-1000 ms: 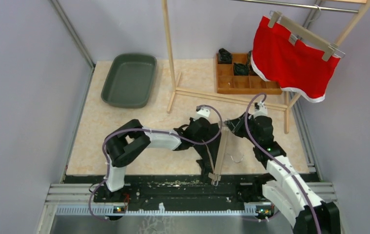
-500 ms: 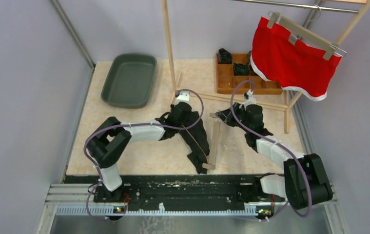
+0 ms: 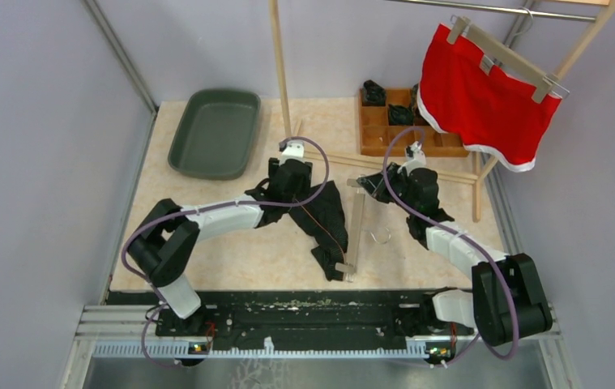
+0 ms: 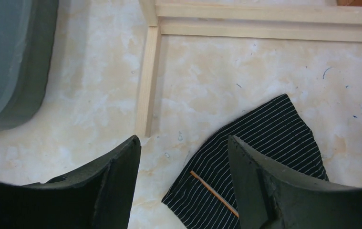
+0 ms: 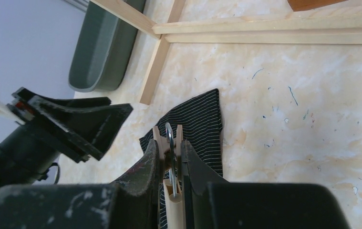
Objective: Clip the underwear to the hanger
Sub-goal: Clamp the underwear onto the hanger.
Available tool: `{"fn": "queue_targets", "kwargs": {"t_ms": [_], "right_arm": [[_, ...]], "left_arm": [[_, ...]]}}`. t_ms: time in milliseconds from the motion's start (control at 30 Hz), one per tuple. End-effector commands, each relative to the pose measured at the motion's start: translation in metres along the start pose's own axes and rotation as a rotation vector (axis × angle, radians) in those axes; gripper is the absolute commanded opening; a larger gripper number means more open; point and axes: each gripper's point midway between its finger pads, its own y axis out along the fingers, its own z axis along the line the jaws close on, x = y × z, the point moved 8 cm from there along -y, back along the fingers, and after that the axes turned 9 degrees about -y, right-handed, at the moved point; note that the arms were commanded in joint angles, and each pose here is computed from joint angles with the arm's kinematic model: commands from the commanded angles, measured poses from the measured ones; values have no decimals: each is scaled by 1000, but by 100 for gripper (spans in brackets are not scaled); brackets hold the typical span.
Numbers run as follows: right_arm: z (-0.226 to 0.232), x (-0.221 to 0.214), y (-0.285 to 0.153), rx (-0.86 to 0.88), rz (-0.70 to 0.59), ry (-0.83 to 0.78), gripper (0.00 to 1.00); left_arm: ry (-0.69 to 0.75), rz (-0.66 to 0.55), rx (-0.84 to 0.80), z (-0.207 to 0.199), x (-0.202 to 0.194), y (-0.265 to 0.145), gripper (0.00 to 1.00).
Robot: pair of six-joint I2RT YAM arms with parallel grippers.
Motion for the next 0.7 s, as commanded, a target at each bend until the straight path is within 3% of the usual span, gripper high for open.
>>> {"fn": "queue_targets", "kwargs": {"t_ms": [0, 367, 667], "right_arm": [[14, 29, 4, 47, -88, -42, 0], [11, 30, 0, 52, -83, -51, 0], [11, 27, -1, 63, -78, -51, 0]], "left_arm": [[-61, 1, -32, 9, 10, -19, 71], [-157, 127, -372, 22, -33, -48, 47], [-122, 132, -309, 27, -39, -41, 52]]}}
